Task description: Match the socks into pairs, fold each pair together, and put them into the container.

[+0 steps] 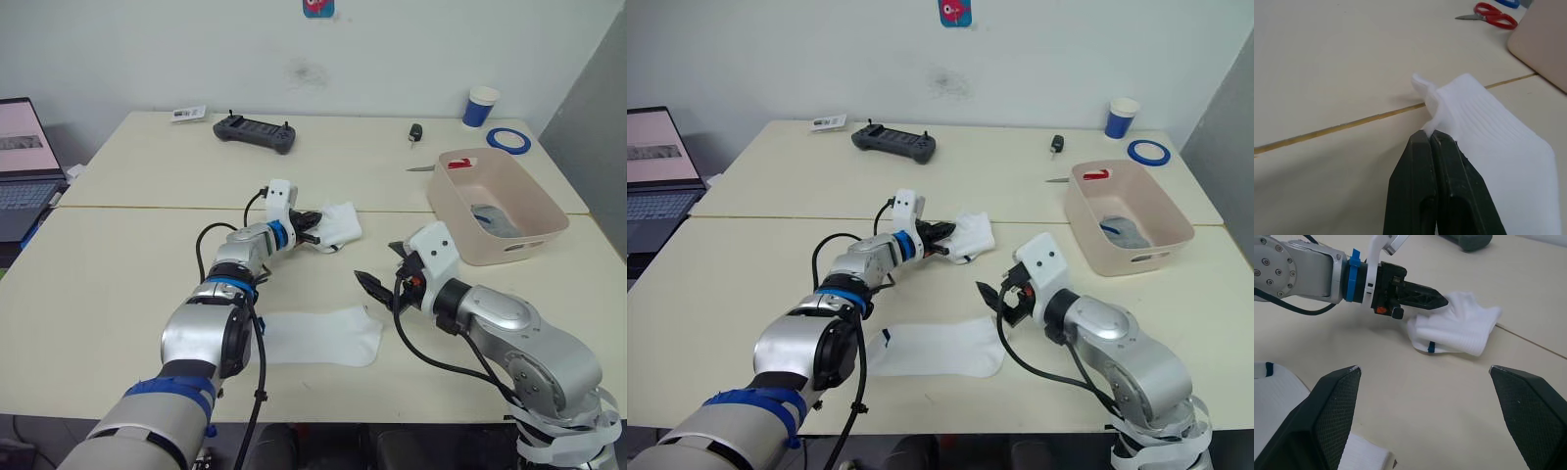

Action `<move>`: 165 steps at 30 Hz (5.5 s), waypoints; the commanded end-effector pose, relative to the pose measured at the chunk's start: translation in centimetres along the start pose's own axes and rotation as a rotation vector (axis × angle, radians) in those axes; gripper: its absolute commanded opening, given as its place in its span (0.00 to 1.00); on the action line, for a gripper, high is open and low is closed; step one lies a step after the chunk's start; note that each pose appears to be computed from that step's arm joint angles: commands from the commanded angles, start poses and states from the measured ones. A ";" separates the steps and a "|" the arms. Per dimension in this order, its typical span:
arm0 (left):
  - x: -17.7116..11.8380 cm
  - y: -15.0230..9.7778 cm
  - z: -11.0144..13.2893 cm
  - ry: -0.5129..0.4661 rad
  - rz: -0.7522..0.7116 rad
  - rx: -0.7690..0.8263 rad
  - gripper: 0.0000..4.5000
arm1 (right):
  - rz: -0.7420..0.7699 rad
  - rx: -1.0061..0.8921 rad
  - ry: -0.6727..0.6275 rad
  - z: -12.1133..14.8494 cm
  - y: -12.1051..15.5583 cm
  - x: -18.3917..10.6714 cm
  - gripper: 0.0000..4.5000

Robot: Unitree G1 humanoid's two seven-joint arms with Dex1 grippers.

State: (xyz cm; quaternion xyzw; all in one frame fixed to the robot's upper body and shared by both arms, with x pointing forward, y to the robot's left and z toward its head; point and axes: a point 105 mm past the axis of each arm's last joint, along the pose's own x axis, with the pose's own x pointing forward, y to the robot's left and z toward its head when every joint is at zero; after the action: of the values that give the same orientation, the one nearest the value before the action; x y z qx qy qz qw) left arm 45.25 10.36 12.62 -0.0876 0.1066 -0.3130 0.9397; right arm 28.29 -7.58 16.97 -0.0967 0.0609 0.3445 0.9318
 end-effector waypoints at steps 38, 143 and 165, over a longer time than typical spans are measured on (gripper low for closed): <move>-2.9 -13.0 -2.3 -0.080 -0.167 0.202 0.00 | -0.119 -0.108 0.099 -1.1 -4.4 -2.7 1.00; -20.3 -5.3 -8.8 0.087 0.159 -0.056 0.00 | 0.123 0.059 0.127 -7.1 3.5 -1.6 0.00; -21.3 -4.7 -7.5 0.028 0.220 0.146 0.65 | -0.006 -0.013 0.105 -5.2 1.1 -1.5 0.95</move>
State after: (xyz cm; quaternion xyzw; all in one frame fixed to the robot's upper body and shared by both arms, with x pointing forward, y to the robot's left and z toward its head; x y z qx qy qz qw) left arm 23.78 18.01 7.84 -0.0178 0.1484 -0.2323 0.9611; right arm 26.07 -8.92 9.61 -0.1114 0.1593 0.3358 0.9217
